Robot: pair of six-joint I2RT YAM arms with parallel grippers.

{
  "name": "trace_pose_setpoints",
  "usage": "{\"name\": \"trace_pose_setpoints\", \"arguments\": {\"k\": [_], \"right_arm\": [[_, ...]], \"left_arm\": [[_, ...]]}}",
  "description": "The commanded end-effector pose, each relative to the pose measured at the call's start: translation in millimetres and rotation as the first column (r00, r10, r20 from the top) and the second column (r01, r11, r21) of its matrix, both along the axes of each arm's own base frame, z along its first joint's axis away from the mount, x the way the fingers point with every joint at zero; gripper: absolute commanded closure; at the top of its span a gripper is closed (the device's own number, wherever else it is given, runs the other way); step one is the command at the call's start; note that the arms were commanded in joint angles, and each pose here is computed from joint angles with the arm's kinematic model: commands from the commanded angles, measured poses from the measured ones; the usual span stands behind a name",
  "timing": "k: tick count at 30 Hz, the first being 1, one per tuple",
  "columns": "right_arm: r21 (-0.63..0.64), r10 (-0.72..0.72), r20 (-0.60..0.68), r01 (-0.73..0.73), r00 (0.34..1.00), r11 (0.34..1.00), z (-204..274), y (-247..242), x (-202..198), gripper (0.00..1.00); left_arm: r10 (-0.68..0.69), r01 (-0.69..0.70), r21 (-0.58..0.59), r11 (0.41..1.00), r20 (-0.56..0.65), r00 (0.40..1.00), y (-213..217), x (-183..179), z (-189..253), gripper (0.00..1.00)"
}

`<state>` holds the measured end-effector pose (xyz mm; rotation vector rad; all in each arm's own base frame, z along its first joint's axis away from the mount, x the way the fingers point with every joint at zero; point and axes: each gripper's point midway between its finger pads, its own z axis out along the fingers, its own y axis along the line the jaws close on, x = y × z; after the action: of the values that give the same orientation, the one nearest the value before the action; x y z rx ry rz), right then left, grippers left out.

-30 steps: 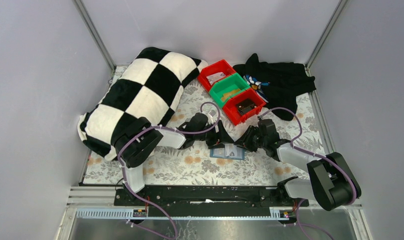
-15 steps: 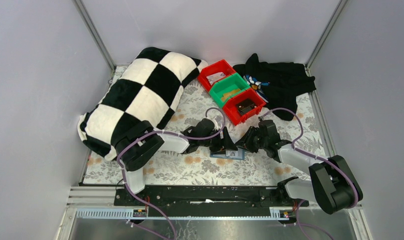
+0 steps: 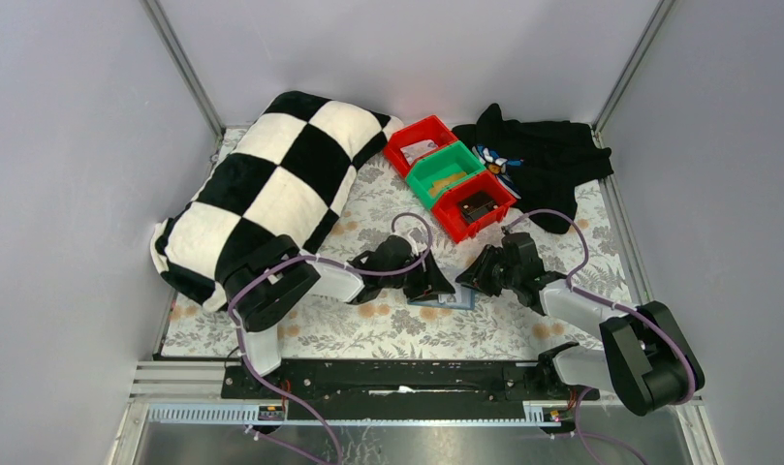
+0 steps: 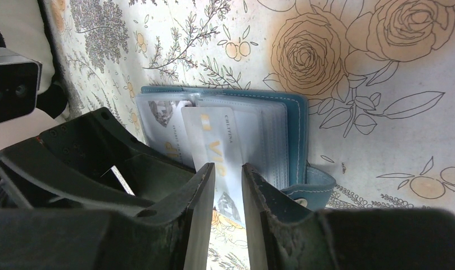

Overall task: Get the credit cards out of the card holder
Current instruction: Remove the credit card from the card holder.

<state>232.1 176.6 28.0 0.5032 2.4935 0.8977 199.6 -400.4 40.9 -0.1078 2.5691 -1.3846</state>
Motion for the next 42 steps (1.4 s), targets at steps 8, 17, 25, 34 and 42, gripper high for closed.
{"name": "trace_pose_setpoints", "arguments": {"k": [8,17,25,34,42], "right_arm": [[-0.145,-0.027,-0.152,0.005,0.988,0.989,-42.7,-29.2,-36.8,0.67],[-0.143,-0.026,-0.155,0.004,0.988,0.990,-44.1,-28.6,-37.0,0.67],[-0.146,-0.026,-0.156,0.003,0.987,0.989,-44.4,-29.2,-37.3,0.67],[-0.148,-0.024,-0.154,0.001,0.988,0.989,-43.8,-29.3,-36.4,0.67],[-0.164,-0.001,-0.145,-0.023,0.989,0.986,-30.3,-29.6,-33.2,0.67]], "left_arm": [[0.083,-0.082,0.058,0.995,-0.011,0.997,19.6,1.1,-20.1,0.73],[0.091,-0.092,0.047,0.995,0.026,0.995,19.7,5.7,-12.5,0.98],[0.129,-0.134,0.048,0.990,0.095,0.987,31.2,14.9,3.6,1.00],[0.072,-0.112,0.213,0.971,0.184,0.980,59.9,17.8,6.4,1.00],[-0.011,-0.091,0.299,0.950,0.323,0.946,84.3,31.1,35.0,1.00]]}}
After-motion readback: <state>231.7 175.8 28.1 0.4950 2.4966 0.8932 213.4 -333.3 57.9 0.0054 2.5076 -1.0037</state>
